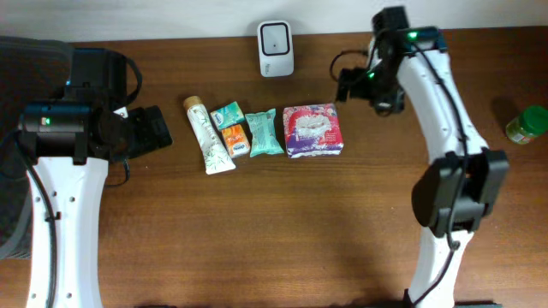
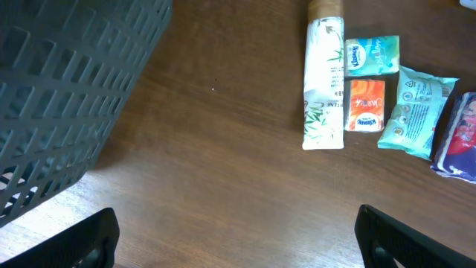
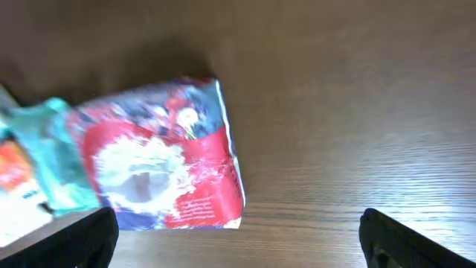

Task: Scan the item barcode
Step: 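Grasp the red-purple wrapped package with the right gripper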

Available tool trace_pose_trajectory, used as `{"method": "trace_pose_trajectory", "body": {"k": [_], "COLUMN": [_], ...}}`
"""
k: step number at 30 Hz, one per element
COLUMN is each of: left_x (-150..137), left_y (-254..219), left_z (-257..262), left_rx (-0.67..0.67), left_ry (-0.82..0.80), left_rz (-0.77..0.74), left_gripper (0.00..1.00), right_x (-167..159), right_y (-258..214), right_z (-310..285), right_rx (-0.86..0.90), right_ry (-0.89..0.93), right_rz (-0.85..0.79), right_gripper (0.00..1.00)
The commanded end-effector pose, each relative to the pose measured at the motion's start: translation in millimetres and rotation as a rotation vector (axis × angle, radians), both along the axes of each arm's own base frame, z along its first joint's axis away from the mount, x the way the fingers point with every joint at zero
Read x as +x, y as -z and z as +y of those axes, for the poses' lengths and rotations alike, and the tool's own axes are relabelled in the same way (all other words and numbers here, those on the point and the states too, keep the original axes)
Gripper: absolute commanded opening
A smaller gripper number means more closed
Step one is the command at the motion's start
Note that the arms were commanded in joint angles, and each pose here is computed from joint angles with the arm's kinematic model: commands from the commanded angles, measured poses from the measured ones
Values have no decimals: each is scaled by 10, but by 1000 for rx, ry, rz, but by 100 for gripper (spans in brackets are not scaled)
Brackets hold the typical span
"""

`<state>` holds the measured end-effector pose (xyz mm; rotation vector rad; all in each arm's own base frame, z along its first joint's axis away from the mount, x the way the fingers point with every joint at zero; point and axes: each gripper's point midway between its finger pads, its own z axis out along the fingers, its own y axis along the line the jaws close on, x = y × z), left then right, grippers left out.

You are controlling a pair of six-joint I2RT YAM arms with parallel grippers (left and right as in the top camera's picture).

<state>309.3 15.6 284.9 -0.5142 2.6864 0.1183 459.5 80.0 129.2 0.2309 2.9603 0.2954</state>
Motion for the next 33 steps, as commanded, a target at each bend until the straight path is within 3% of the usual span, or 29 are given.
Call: {"method": "trace_pose_trajectory", "body": {"k": [1,5,10,12,16,25,26,27,30,31,32,33], "left_x": [-13,-14,-13,-13,-13,-14,-13,-14,-13,-13,-13,-13], "left_y": [-54,-54,-54,-54,-54,-54,-54,-54,-54,-54,-54,-54], "left_z": [17,17,17,17,17,17,17,17,17,17,17,17], "left_rx": [-2,-2,-2,-2,-2,-2,-2,-2,-2,-2,-2,-2], "left_ry": [-17,-17,-17,-17,-17,-17,-17,-17,-17,-17,-17,-17], "left_rz": [-22,-21,-22,-22,-22,-21,-22,-21,-22,-22,-22,-22], "left_gripper": [99,99,99,99,99,99,99,99,99,99,99,99], "right_x": [-57,-47,-121,-161,-195,-276,-290,-292,-272,-268,-257,-238], "right_y": [213,213,302,396,235,875,938,980,943,892,843,795], "right_z": [62,70,106,-2,245,430,452,458,503,549,592,627], "right_rx": [-15,-15,-25,-13,393,524,542,545,574,613,646,675], "right_ry": [-37,-39,-304,-319,-433,-365,-367,-370,-381,-388,-395,-406], "right_rz": [54,49,39,58,-34,-40,-44,-53,-74,-87,-101,-122], "right_gripper": [99,98,98,98,98,99,93,75,35,27,4,4]}}
